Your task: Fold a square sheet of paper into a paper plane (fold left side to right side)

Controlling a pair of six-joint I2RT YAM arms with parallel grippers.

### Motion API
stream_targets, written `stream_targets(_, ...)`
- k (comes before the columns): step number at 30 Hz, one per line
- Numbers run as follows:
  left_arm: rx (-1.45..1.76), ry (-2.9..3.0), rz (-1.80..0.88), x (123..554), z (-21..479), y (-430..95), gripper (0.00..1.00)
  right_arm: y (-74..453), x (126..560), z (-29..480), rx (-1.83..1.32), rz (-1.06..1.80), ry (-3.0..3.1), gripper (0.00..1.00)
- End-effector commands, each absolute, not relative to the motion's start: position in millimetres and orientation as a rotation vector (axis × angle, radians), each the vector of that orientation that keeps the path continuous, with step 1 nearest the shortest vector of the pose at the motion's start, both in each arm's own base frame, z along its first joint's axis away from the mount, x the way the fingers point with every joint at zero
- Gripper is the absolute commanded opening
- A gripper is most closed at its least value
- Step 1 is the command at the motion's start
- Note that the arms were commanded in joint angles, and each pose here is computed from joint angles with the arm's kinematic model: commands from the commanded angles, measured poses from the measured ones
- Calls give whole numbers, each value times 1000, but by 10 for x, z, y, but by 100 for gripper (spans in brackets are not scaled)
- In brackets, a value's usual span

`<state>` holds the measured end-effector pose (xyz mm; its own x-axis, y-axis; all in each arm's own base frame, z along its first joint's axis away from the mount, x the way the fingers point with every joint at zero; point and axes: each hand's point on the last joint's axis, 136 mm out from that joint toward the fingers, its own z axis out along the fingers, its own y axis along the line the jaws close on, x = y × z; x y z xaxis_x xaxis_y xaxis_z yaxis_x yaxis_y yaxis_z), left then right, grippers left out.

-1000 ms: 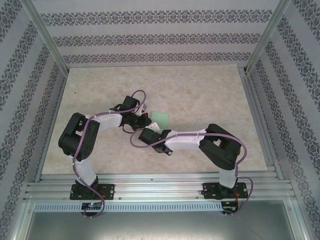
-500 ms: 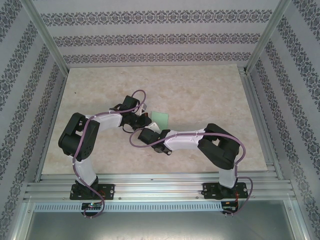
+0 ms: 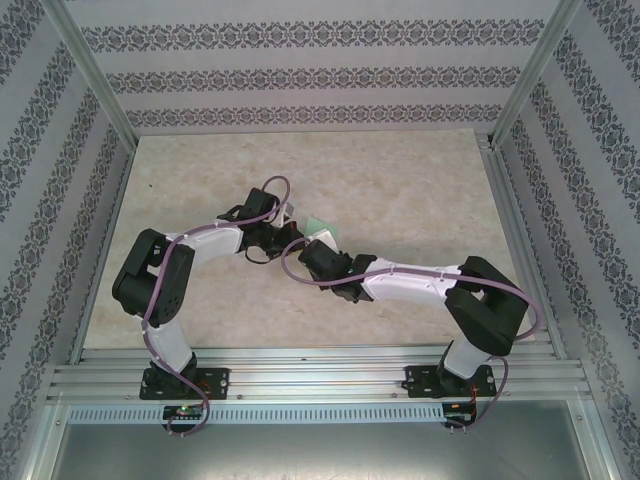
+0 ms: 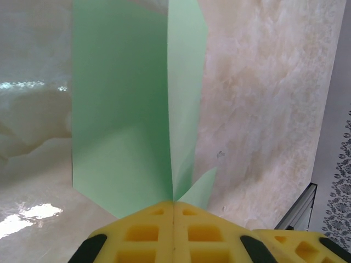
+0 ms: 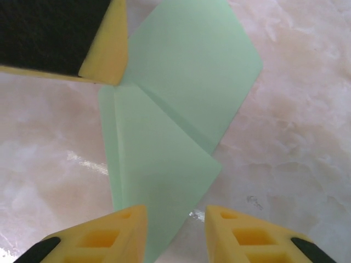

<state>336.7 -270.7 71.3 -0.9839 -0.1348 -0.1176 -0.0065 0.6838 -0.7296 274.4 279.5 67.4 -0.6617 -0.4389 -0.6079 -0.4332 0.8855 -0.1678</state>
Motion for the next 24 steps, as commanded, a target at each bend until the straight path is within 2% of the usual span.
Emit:
stream_targets(1,-105,2704,-1199,3384,914,-2774,4,2942,2737,619,-643,23,2382,34)
stream_targets(9,-95,2709,-1196,3383,906,-2794,4,3028,2782,455,-680,-51,2402,34)
stream_targets(18,-93,2712,-1195,3392,901,-2806,4,2931,2756,290,-693,-140,2431,28)
stream_targets(24,-95,2715,-1192,3394,895,-2807,4,2860,2738,273,-692,-174,2432,16)
